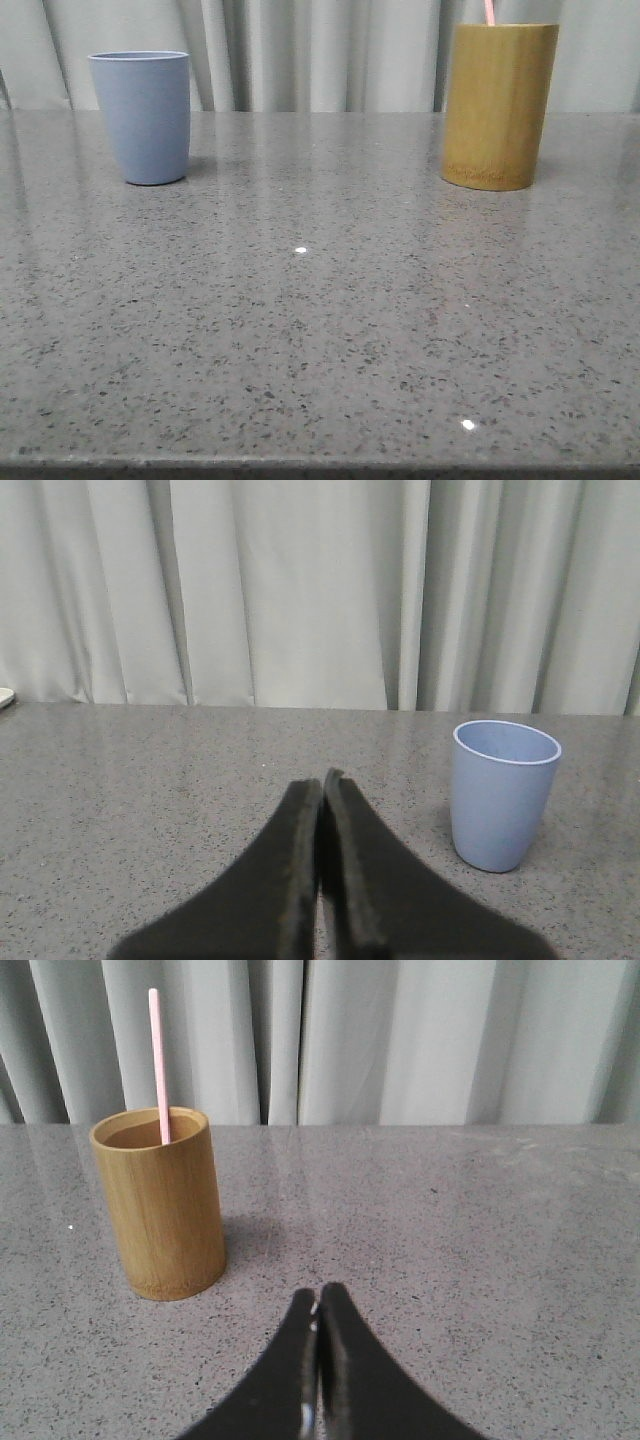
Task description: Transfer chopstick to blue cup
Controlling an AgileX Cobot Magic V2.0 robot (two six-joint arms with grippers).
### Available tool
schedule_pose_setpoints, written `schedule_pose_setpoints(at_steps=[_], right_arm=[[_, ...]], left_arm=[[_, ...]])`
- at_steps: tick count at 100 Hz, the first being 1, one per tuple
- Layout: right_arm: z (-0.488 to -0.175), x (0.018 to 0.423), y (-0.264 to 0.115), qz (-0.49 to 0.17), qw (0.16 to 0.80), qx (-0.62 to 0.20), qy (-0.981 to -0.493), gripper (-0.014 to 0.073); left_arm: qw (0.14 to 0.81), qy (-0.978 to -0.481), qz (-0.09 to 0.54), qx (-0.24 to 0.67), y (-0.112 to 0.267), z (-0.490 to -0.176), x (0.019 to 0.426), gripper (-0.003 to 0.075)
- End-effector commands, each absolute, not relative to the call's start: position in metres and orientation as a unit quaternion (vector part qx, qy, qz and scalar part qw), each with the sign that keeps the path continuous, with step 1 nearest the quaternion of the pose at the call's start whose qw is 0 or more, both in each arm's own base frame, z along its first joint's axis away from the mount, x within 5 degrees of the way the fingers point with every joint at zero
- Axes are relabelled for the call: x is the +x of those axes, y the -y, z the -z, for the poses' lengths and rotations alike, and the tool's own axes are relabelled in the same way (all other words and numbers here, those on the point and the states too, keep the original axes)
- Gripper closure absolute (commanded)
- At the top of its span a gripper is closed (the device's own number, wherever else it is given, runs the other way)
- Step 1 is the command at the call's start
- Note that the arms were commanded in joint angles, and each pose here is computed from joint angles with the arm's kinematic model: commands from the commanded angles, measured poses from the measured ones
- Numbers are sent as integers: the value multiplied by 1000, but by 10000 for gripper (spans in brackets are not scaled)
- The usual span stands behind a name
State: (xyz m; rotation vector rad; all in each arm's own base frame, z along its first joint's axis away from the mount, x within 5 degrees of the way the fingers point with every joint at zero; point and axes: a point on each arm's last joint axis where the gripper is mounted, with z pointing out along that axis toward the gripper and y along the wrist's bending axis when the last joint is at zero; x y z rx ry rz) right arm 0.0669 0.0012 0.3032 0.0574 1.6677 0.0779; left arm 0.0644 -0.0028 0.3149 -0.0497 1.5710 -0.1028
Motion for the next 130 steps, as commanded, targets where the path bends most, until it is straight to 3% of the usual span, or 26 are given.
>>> schedule_pose_setpoints(at_steps=[1, 8, 25, 35, 55, 91, 130], right_arm=[[-334, 79, -1, -27, 678, 22, -734, 620], [-343, 88, -1, -27, 663, 22, -748, 554], [-359, 110, -1, -26, 646, 23, -763, 361], [-364, 121, -1, -26, 638, 23, -769, 287], [-374, 131, -1, -25, 627, 23, -778, 160], [-377, 132, -1, -26, 637, 23, -770, 162], [-375, 138, -2, -26, 620, 23, -784, 162]], left_arm=[[710, -701, 54, -28, 3, -349, 76, 714], [696, -716, 54, -27, 4, -362, 86, 639], [682, -728, 54, -27, 4, -386, 110, 362], [677, -734, 54, -27, 4, -393, 122, 286], [667, -742, 53, -28, 4, -398, 140, 279], [665, -745, 54, -30, 4, -396, 146, 279], [592, -804, 49, -16, 7, -386, 160, 279]])
